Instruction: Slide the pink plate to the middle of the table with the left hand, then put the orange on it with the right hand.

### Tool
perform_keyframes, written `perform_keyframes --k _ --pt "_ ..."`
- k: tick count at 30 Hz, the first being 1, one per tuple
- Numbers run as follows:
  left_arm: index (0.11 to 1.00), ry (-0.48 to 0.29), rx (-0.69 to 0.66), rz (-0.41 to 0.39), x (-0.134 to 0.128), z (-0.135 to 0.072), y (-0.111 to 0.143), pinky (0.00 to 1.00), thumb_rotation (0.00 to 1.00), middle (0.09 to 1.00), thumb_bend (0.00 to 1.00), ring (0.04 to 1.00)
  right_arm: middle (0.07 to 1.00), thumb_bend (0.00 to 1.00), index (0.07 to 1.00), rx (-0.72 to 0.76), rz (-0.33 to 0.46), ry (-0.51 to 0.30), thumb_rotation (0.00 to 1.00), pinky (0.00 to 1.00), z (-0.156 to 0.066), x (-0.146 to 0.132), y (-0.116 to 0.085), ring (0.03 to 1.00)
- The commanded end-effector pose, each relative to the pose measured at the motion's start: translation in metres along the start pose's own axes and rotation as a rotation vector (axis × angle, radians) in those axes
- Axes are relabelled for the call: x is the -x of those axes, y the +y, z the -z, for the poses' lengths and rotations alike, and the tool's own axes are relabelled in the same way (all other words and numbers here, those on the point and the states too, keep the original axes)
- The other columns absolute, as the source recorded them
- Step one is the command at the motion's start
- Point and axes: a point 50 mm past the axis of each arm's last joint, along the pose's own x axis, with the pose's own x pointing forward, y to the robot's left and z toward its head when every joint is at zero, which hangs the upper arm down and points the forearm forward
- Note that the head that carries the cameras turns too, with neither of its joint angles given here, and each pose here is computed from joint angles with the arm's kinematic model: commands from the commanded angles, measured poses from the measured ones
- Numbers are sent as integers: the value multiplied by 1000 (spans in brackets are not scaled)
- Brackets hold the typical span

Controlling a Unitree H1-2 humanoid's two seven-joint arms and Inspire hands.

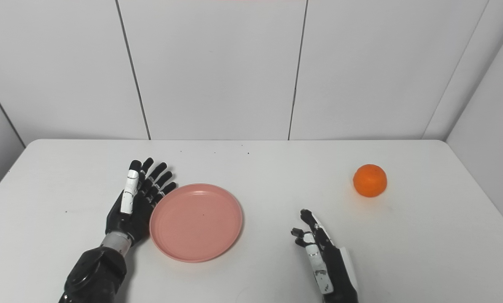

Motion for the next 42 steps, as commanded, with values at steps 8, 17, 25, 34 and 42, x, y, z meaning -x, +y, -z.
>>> perform_keyframes --k 8,17,25,34,42 --pt "1000 -16 6 -4 -3 6 -14 876 722 906 783 913 918 730 884 -4 -98 136 1000 769 16 7 23 798" --pt "1000 2 -10 9 -5 9 -9 893 730 923 782 921 917 734 878 -10 -94 143 1000 758 17 3 35 794" --pt "1000 13 4 22 -3 9 2 967 730 949 775 952 913 729 871 -18 -90 140 1000 736 18 1 47 771" --pt "1000 9 13 24 -3 6 7 973 725 948 755 955 918 719 883 -6 -91 140 1000 730 17 -2 52 770" --pt "1000 14 4 19 -1 5 11 963 708 932 795 950 910 724 876 -19 -69 113 1000 732 15 -3 50 774"
